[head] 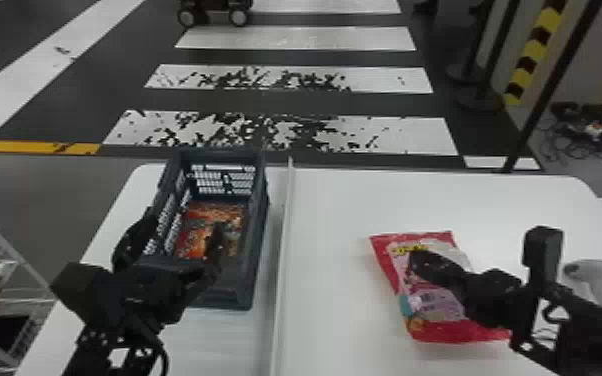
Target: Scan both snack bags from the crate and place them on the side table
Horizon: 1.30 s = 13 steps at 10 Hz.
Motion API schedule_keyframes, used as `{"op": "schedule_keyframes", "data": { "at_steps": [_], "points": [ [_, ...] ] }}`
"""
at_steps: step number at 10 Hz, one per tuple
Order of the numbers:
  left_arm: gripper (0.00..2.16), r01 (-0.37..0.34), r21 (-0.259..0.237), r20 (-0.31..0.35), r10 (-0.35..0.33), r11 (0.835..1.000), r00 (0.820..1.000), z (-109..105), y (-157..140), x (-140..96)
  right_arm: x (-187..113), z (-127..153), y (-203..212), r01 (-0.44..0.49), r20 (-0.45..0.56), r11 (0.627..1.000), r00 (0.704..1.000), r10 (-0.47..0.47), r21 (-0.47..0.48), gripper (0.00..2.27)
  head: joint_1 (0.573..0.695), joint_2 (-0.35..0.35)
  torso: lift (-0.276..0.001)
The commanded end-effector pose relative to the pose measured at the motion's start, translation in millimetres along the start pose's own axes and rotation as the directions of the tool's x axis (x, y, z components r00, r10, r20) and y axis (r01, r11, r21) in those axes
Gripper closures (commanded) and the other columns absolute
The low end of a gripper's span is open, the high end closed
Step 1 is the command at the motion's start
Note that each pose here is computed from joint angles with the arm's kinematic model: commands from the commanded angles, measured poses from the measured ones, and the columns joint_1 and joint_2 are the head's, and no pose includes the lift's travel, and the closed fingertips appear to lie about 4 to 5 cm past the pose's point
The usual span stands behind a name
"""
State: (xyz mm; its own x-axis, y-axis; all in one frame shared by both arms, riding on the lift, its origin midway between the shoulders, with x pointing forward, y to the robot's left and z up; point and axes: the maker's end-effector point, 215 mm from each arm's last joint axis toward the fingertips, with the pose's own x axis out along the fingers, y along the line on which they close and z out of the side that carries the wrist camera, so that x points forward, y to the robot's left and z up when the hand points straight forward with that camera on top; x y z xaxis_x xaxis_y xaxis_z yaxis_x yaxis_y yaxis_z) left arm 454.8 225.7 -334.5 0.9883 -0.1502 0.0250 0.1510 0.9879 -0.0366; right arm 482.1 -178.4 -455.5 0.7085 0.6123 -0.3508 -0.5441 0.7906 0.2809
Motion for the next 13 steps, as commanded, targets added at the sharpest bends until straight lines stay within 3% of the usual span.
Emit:
{"op": "schedule_keyframes", "data": {
  "at_steps": [1,6,13],
  "points": [
    [0.03,0.001,-0.001,-0.006,-0.001,1.0,1.0,-1.8,-0.1,0.0,9.4,-10.2,0.7,-0.015,-0.032,1.0,0.999,0.015,0.016,2.22,0.695,0.055,-0.098],
    [0.03,0.003,-0.008,-0.007,-0.003,1.0,1.0,-1.8,0.4,-1.5,28.1,-25.4,-22.5,0.016,-0.105,1.0,0.994,-0.014,0.012,2.22,0.695,0.06,-0.098],
    [0.03,0.005,-0.009,-0.018,-0.005,1.0,1.0,-2.7,-0.7,-2.3,7.4,-29.6,-54.7,0.081,-0.1,0.997,0.992,-0.081,0.0,2.22,0.695,0.01,-0.098]
  ]
}}
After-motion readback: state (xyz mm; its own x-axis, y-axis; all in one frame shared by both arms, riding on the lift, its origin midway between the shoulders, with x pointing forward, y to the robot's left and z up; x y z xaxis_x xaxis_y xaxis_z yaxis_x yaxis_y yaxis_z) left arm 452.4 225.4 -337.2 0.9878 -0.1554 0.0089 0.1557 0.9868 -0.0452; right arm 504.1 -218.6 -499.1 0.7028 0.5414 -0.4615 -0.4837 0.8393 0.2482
